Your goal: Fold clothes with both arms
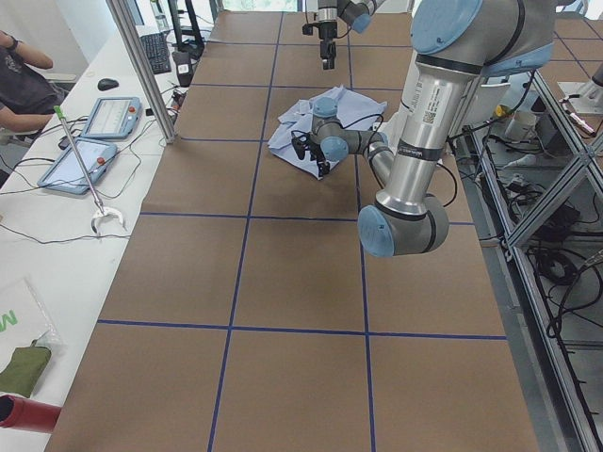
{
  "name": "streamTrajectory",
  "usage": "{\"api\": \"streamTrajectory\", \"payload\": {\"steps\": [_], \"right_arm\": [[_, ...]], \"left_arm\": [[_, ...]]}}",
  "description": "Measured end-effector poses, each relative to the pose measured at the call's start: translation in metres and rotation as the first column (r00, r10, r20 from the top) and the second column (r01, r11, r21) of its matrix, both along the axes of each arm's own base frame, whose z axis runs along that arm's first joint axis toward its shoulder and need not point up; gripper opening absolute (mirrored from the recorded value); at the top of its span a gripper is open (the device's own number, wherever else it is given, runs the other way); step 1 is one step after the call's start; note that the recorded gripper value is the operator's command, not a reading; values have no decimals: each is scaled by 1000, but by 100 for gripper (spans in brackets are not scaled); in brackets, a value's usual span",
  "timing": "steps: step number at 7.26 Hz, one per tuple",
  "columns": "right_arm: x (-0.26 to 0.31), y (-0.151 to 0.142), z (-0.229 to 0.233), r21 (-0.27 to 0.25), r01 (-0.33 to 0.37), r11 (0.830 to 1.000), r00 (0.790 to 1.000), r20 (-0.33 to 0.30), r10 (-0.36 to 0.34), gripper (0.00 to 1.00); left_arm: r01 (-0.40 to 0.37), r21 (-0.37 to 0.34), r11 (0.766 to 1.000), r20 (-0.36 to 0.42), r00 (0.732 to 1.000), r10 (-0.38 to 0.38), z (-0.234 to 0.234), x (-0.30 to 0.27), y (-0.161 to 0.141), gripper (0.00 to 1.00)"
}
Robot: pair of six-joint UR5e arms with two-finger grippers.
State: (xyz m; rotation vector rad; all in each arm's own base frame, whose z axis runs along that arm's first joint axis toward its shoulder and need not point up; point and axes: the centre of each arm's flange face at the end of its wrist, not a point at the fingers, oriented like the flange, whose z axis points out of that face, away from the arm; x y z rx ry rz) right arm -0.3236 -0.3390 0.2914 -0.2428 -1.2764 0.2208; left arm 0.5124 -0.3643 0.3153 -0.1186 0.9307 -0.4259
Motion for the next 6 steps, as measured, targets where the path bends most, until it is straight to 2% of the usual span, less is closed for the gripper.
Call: {"api": "streamTrajectory", "payload": {"steps": [2,3,4,5,6], "right_arm": [[0,0,1,-2,0,1000,1000,-2,0,100],[0,-1,1,-2,-1,1000,1000,-3,1,100],[0,-1,2,-3,-3,1000,1000,-4,3,100],[1,-2,2,-3,-4,1000,1000,-4,4,100],[1,-2,2,-3,-5,1000,1000,-4,5,100]], "left_arm": [[-1,-8,1000,15,1000,1,8,0,1,87],[-2,-11,1000,21,1000,2,11,0,2,83],[-3,-15,1000,29,1000,4,13,1,3,73],[-5,-20,1000,37,999,5,14,2,4,54],[-5,-22,1000,40,999,6,14,2,4,30]]}}
